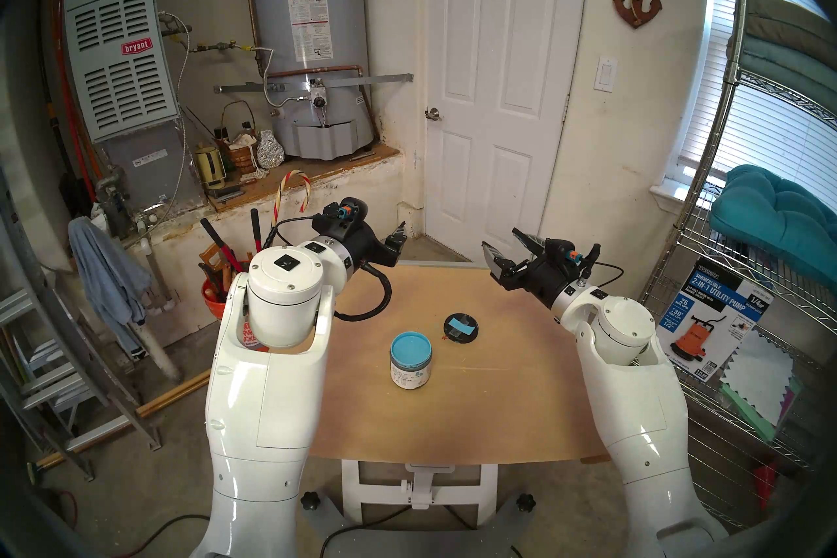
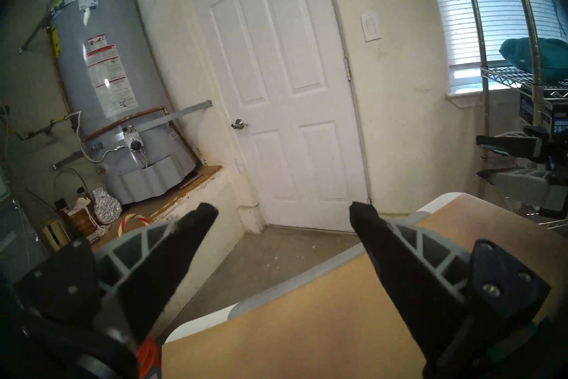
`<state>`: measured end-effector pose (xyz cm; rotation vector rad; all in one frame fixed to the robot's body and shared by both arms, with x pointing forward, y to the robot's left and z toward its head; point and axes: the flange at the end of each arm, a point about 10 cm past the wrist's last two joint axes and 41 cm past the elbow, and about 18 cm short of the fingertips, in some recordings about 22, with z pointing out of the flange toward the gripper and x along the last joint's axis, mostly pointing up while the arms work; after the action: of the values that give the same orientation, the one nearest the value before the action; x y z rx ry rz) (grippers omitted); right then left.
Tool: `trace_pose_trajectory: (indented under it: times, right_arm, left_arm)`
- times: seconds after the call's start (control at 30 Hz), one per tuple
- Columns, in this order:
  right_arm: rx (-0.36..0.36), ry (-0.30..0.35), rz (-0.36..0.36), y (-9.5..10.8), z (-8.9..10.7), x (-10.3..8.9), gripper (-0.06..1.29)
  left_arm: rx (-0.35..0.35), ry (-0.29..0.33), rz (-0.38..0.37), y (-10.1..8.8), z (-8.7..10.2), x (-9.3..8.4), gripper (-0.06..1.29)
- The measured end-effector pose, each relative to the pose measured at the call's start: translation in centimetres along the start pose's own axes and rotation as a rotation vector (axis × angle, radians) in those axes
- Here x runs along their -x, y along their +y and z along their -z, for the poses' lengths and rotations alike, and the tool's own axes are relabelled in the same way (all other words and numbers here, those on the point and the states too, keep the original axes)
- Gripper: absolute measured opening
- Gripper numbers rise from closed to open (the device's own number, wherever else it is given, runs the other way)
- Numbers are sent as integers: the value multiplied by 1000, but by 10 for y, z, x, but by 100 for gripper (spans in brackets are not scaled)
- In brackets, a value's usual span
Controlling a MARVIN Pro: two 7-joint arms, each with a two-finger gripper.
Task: Open paint jar
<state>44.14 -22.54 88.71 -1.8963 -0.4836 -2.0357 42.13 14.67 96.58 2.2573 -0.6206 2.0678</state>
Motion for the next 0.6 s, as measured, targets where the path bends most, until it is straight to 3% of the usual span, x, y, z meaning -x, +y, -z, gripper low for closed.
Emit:
trace_pose_trajectory:
  times: [0.4,0.6]
  right_arm:
    - [165,39,9,-4,12,-11,119]
    - [206,52,14,-12,14,-17,119]
  left_arm:
    - [-132,-27,36,12,17,9,121]
    - [-173,-21,50,21,23,12,121]
